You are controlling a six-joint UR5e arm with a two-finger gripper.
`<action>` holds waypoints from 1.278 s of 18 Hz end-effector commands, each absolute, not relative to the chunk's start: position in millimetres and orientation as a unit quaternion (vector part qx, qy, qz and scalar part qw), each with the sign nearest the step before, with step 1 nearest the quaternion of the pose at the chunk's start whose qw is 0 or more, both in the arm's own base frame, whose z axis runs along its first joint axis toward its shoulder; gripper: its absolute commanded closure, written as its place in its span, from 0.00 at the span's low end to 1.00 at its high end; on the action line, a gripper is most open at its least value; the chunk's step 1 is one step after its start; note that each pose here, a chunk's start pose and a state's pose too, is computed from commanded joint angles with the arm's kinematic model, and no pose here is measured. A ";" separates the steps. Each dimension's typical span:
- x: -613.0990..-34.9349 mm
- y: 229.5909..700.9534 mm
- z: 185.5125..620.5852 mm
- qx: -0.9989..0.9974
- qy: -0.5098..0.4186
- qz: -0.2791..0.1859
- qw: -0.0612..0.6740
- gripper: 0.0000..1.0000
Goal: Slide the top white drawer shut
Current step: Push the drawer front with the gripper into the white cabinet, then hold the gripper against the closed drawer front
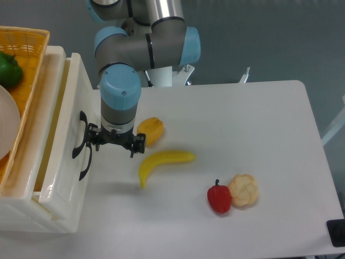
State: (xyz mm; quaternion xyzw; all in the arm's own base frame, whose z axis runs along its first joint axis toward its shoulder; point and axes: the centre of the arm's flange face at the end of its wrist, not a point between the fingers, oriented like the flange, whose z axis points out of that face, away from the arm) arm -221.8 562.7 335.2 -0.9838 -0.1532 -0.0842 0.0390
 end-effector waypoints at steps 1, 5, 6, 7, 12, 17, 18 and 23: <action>-222.5 563.7 335.9 -0.984 -0.155 -0.084 0.040 0.00; -221.5 563.5 336.9 -0.984 -0.156 -0.084 0.038 0.00; -221.5 563.6 337.0 -0.983 -0.157 -0.083 0.039 0.00; -220.5 565.3 339.3 -0.984 -0.155 -0.082 0.041 0.00; -219.5 565.7 339.3 -0.984 -0.154 -0.083 0.042 0.00; -218.5 566.0 339.2 -0.984 -0.154 -0.084 0.041 0.00; -218.3 565.6 336.9 -0.984 -0.154 -0.084 0.039 0.00; -221.1 565.4 340.0 -0.984 -0.154 -0.084 0.043 0.00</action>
